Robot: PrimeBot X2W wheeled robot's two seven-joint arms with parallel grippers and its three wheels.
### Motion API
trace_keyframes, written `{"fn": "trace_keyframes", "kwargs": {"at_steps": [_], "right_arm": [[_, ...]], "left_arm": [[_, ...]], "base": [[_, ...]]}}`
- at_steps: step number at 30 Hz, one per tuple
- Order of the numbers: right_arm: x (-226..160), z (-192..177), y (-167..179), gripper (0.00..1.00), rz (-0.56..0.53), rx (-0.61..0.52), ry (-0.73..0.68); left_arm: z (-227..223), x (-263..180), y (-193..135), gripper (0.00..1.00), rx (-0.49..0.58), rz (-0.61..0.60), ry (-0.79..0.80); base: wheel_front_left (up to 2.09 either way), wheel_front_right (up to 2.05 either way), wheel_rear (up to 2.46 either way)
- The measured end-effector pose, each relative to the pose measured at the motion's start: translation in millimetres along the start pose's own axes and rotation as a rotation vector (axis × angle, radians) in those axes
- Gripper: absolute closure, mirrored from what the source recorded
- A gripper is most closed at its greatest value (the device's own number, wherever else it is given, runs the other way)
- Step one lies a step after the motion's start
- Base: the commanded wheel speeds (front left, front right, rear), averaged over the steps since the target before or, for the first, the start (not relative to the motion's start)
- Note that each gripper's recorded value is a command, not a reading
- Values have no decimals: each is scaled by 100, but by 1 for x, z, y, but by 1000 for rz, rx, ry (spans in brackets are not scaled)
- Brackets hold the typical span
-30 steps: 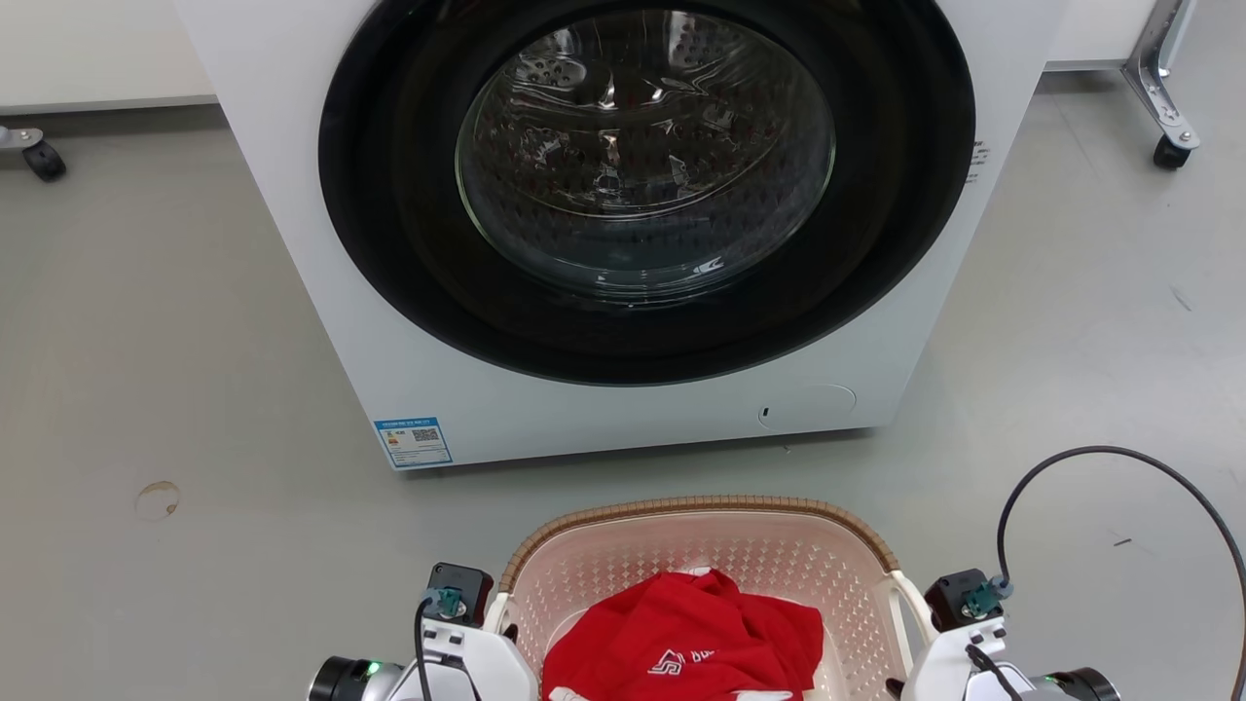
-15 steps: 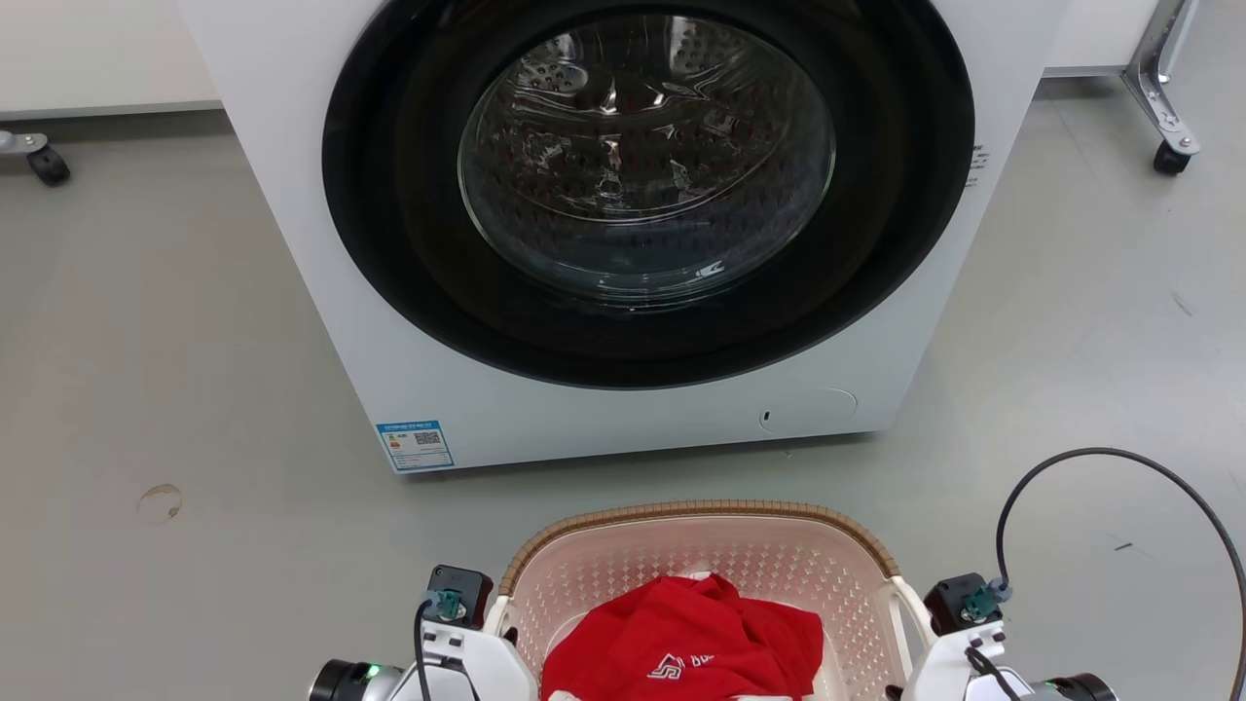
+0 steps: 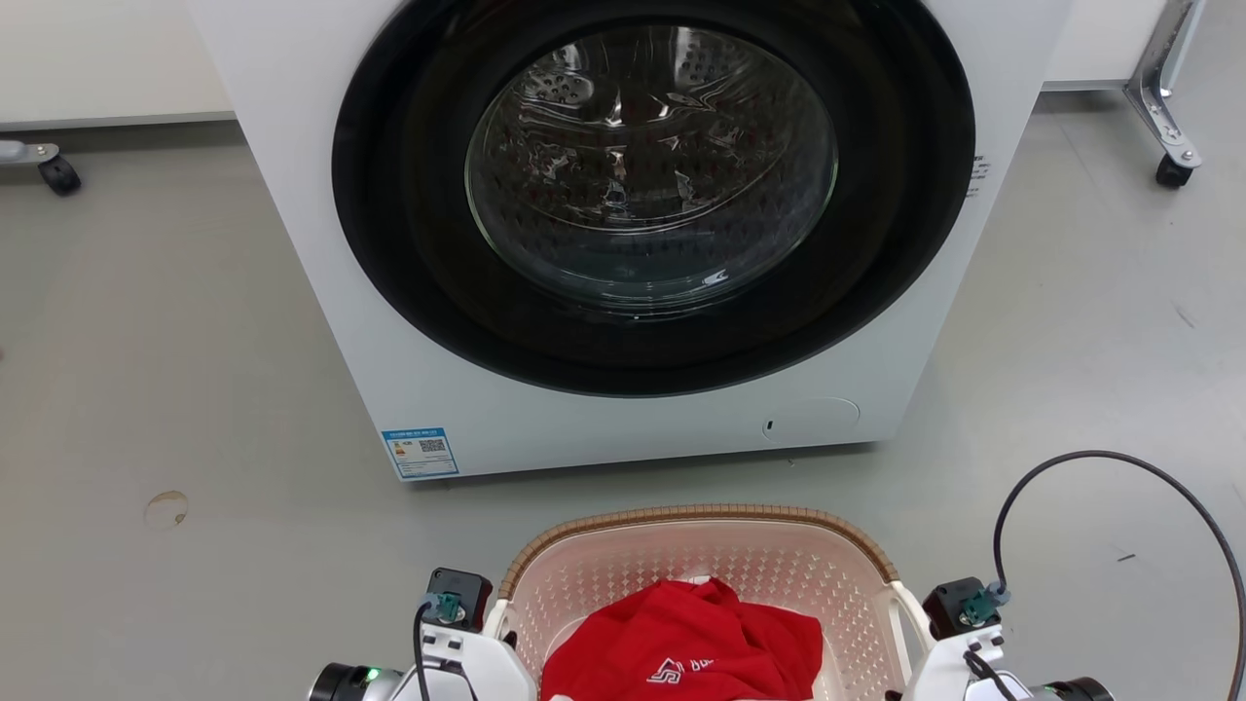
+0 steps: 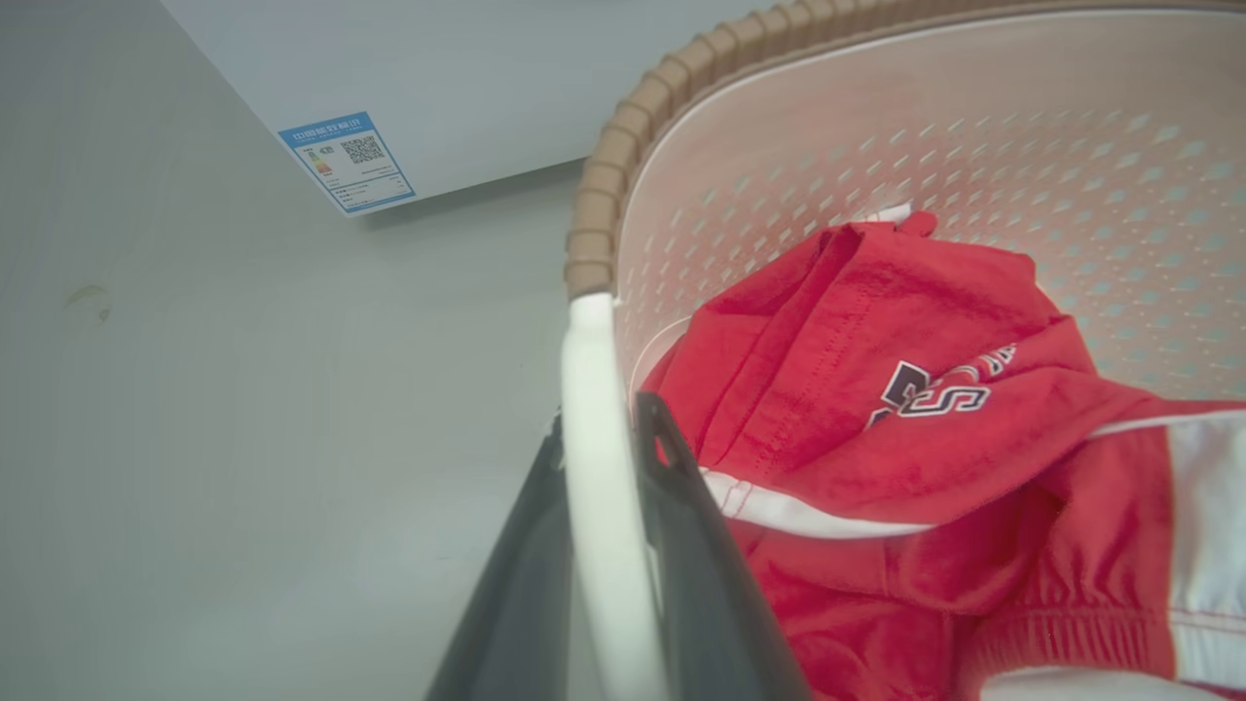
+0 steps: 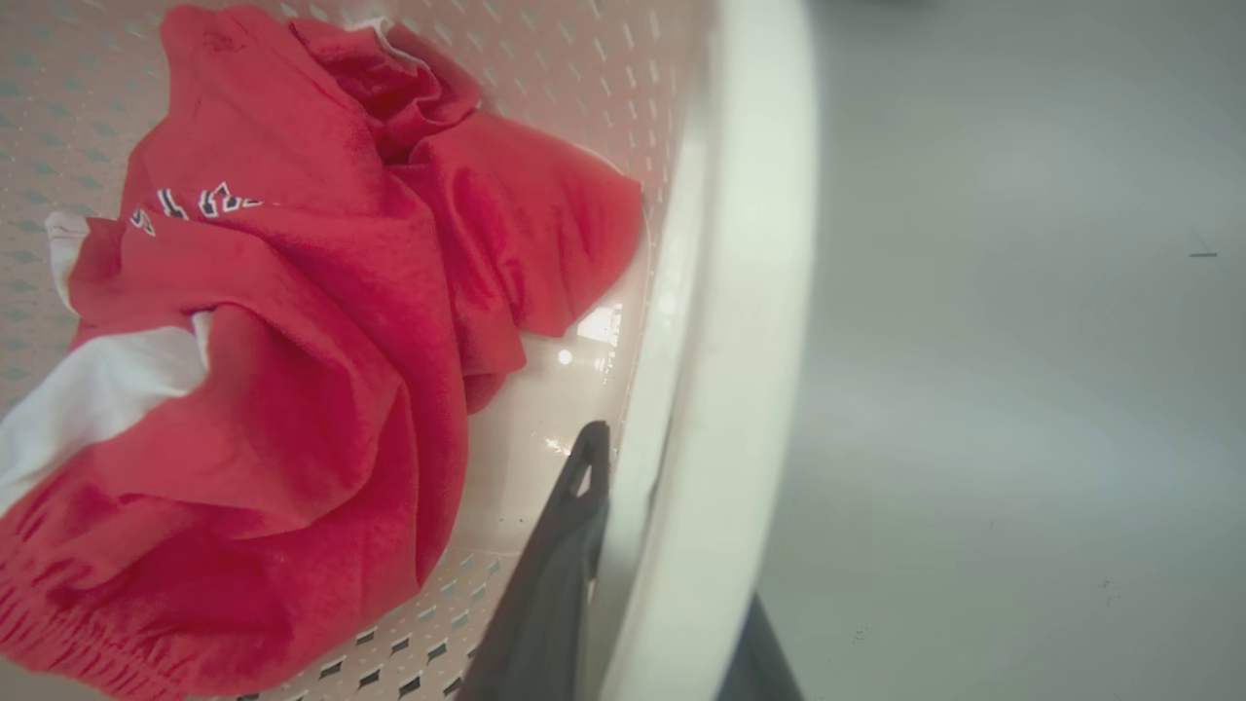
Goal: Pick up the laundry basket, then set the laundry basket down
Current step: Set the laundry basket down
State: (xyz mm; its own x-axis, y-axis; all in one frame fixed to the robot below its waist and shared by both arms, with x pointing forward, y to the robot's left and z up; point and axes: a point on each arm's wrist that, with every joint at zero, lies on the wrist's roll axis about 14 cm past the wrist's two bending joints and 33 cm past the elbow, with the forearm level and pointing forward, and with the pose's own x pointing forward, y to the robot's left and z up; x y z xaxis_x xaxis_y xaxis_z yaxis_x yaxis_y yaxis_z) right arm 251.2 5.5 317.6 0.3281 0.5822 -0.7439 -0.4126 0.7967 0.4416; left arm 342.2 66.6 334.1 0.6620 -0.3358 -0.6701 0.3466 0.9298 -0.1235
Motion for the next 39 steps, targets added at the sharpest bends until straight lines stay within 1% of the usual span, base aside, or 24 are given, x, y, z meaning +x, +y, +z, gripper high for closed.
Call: {"fn": "trace_keyframes", "kwargs": {"at_steps": [8,13,18,25,29,39], "right_arm": [[1,1,-1,100,0,6,-12],[5,18,-10,100,-14,-4,-66],[12,29,-20,100,-22,-11,-97],[29,44,-42,100,-37,-2,-124],[44,46,-57,100,-45,3,-125],[91,66,-102,100,-56,17,-137]], "left_arm": [[-2,1,0,100,-4,-1,3],[-1,8,1,100,-8,-4,-3],[11,21,6,100,0,11,-23],[22,50,13,100,11,18,-19],[21,69,18,100,3,26,-2],[20,124,37,100,-20,58,1]], "base": [[0,0,0],[0,0,0],[0,0,0],[0,0,0],[0,0,0],[0,0,0]]}}
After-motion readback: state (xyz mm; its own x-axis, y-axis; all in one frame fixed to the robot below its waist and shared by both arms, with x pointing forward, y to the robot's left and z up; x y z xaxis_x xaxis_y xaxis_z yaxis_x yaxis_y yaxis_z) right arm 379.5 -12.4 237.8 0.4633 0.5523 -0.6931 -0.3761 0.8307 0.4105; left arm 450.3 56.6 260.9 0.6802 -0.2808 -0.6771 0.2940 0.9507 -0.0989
